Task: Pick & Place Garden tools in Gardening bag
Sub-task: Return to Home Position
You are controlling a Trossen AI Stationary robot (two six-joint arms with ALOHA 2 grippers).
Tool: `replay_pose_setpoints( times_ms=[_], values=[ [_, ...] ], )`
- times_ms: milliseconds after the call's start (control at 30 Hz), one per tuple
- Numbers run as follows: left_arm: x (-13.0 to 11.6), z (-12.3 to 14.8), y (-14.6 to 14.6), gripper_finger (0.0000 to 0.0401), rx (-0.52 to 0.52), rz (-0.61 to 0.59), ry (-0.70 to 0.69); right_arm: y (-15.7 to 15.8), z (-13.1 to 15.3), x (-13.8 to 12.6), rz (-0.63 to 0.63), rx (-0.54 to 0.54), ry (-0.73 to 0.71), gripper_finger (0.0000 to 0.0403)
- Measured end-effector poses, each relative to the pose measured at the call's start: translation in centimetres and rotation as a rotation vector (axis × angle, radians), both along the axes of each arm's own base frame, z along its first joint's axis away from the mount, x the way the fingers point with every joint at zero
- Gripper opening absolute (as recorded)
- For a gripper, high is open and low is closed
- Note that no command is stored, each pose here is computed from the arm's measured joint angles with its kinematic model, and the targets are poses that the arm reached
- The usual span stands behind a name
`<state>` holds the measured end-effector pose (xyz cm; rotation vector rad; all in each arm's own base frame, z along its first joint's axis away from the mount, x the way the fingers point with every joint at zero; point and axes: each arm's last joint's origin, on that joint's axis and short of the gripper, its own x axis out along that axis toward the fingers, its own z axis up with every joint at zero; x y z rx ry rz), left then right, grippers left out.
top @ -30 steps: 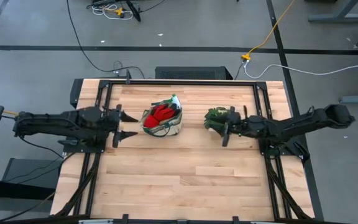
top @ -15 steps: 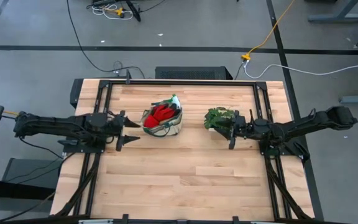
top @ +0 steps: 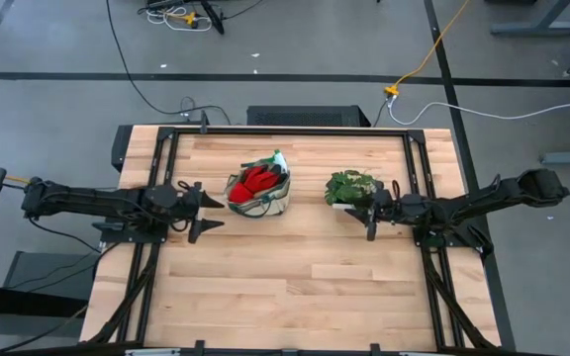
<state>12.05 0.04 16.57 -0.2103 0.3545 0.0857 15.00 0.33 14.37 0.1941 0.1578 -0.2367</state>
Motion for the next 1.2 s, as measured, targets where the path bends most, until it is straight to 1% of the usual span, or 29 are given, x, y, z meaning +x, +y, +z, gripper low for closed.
replay_pose_setpoints(
  times_ms=[100,233,333,433,533,633,1067,1200],
  values=[
    [0.02,0.06,-0.03,0.0280,0.003,-0.011,-0.007,-0.07,-0.48,-0.17,-0.023,0.019,0.029,0.0155],
    [0.01,0.04,-0.01,0.0280,0.037,-0.016,-0.002,-0.02,-0.55,-0.18,-0.009,0.036,0.035,0.0155],
    [-0.01,-0.03,0.00,0.0280,0.053,-0.021,0.006,-0.02,-0.56,-0.18,-0.002,0.004,0.044,0.0155],
    [-0.03,-0.09,-0.01,0.0280,0.051,-0.025,0.012,-0.02,-0.56,-0.18,0.010,-0.056,0.058,0.0155],
    [-0.13,-0.34,-0.02,0.0280,0.044,-0.026,0.040,-0.02,-0.56,-0.18,0.016,-0.085,0.064,0.0155],
    [-0.17,-0.44,-0.01,0.0280,0.024,-0.013,0.049,-0.02,-0.55,-0.17,0.016,-0.084,0.064,0.0155],
    [-0.17,-0.43,0.00,0.0280,0.025,-0.010,0.048,-0.02,-0.53,-0.17,0.015,-0.082,0.063,0.0155],
    [-0.17,-0.43,0.00,0.0280,0.025,-0.010,0.048,-0.03,0.02,-0.33,0.013,-0.079,0.020,0.0155]
  ],
)
